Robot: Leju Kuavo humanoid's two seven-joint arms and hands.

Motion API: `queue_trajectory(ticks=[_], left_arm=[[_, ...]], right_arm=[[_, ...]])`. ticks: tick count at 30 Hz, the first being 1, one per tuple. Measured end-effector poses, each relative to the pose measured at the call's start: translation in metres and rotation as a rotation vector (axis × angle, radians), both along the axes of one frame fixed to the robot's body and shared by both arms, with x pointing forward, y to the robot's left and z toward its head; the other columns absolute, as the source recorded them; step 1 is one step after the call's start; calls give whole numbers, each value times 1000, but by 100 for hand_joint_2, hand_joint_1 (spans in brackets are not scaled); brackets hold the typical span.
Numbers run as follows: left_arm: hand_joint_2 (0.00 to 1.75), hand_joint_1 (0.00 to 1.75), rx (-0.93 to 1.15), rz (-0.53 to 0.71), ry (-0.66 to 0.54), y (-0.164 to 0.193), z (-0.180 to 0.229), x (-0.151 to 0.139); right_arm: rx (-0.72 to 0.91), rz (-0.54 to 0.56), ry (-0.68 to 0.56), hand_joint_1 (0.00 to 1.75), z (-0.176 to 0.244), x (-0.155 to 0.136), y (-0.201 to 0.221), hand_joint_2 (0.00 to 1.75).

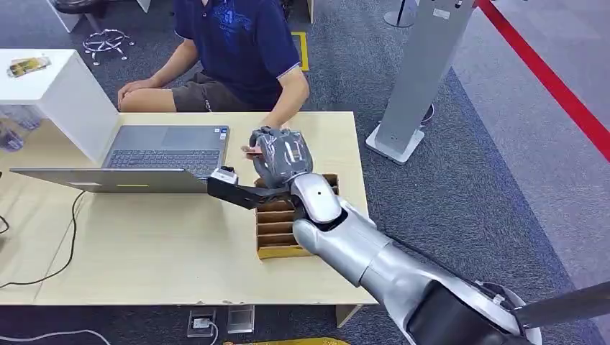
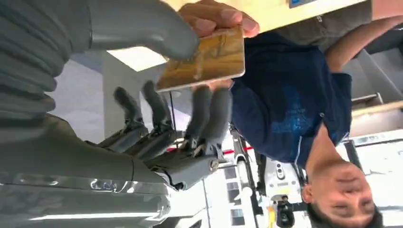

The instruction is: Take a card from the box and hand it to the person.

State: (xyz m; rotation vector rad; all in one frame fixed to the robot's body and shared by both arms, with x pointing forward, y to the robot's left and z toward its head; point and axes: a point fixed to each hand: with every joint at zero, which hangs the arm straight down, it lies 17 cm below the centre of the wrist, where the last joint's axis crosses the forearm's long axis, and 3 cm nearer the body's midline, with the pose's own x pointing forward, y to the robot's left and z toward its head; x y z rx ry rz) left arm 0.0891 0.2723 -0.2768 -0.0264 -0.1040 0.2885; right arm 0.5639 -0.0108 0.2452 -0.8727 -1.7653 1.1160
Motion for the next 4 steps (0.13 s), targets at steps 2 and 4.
queue_trajectory(ticks=[2, 4], left_arm=[[0, 0, -1, 0, -5, 0, 0, 1], [0, 0, -2, 5, -4, 0, 0, 1]], right_arm=[[-5, -1, 4, 0, -3, 0, 0, 175], [-9, -1, 9, 0, -6, 0, 0, 175]])
